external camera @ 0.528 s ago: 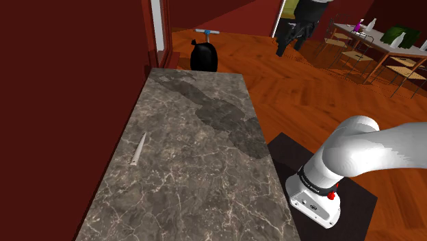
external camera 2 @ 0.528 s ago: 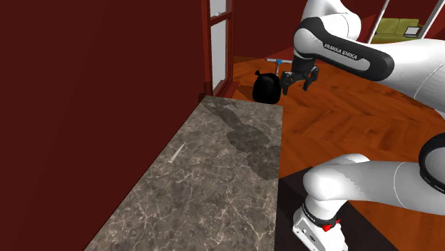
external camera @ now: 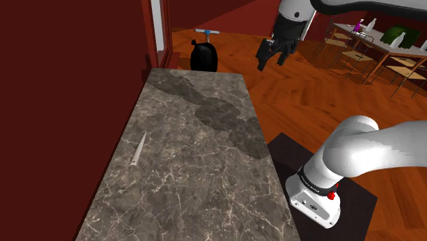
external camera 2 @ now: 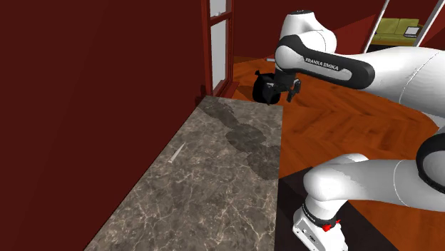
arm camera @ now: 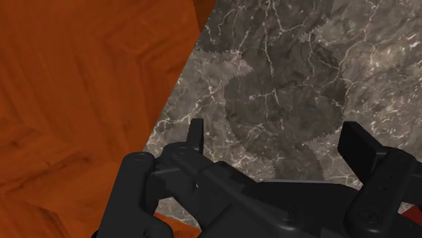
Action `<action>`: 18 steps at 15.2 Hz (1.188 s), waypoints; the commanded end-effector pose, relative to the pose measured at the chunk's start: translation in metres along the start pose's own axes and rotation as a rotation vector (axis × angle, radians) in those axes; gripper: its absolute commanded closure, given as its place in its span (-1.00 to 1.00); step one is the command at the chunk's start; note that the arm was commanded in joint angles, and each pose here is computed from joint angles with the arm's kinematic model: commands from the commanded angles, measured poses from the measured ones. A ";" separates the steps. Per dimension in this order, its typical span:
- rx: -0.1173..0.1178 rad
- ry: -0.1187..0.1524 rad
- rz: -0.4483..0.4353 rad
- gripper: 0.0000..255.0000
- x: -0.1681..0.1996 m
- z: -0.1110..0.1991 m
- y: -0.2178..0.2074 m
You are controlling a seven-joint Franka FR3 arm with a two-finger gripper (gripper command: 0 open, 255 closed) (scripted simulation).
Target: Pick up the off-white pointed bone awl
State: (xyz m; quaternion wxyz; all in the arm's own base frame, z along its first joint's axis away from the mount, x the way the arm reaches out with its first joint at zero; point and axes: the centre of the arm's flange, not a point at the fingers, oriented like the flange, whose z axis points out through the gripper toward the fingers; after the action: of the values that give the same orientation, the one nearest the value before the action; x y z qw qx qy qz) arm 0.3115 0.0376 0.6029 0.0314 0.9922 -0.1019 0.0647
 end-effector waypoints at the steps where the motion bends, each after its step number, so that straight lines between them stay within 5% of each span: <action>1: 0.009 -0.008 0.027 -1.00 0.000 0.013 -0.022; 18: 0.075 -0.074 0.233 -1.00 0.019 0.121 -0.207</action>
State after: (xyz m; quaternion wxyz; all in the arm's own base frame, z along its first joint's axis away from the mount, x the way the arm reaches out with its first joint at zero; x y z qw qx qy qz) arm 0.3830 0.2167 0.4855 -0.0136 0.9773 -0.2083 0.0370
